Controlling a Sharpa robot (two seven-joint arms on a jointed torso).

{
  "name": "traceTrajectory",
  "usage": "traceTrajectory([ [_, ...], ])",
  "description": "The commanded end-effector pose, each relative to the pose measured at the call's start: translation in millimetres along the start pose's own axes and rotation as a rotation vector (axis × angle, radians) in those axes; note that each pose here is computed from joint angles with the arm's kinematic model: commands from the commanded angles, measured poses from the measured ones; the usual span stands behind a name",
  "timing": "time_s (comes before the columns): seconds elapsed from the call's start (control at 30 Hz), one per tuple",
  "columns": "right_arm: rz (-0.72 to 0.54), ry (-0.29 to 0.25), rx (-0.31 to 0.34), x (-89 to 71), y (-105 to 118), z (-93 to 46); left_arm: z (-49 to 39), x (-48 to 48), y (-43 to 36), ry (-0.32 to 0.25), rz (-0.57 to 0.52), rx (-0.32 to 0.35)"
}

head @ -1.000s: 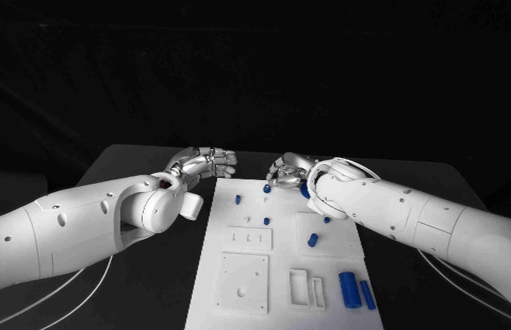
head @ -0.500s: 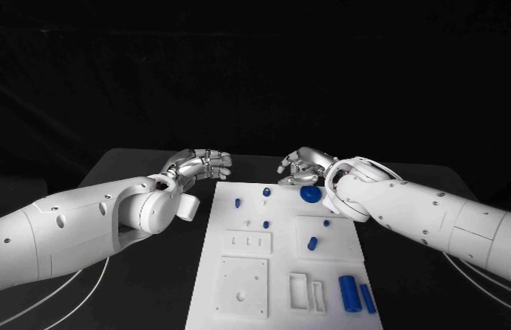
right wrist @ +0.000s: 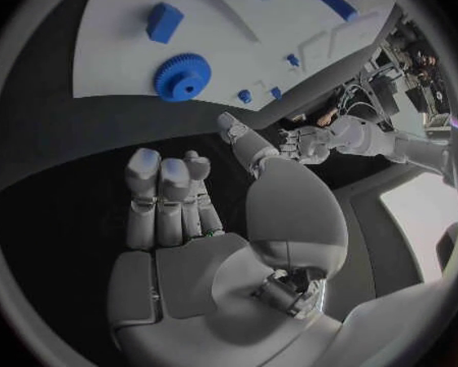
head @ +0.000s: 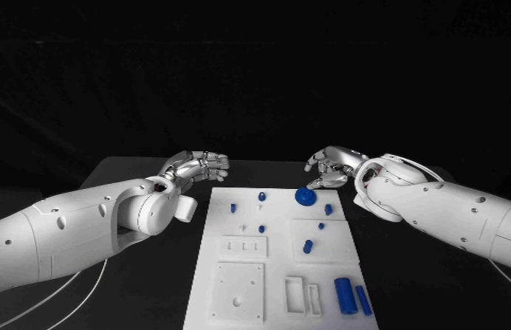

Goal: Assemble the parts on the task board

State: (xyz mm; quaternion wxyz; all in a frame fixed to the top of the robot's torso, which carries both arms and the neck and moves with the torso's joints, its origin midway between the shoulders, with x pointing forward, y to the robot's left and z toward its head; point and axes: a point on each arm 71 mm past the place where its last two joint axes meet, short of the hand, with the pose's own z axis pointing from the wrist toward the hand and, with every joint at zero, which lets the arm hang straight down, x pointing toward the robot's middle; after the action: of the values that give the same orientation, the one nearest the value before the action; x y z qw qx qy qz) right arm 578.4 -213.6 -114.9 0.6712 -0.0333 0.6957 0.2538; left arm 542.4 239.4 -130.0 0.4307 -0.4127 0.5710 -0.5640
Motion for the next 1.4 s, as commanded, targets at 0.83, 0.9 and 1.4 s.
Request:
traceTrajectory([
  [0.83, -0.085, 0.092, 0.000, 35.7, -6.8, 6.7, 0.0, 8.3, -0.7, 0.045, 0.001, 0.015],
  [0.9, -0.083, 0.099, 0.000, 37.5, -6.3, 6.8, 0.1, 8.6, -0.7, 0.045, 0.002, 0.015],
  [1.4, -0.080, 0.132, 0.011, 47.7, -8.3, 7.4, 0.4, 9.1, -0.5, 0.049, 0.002, 0.013],
])
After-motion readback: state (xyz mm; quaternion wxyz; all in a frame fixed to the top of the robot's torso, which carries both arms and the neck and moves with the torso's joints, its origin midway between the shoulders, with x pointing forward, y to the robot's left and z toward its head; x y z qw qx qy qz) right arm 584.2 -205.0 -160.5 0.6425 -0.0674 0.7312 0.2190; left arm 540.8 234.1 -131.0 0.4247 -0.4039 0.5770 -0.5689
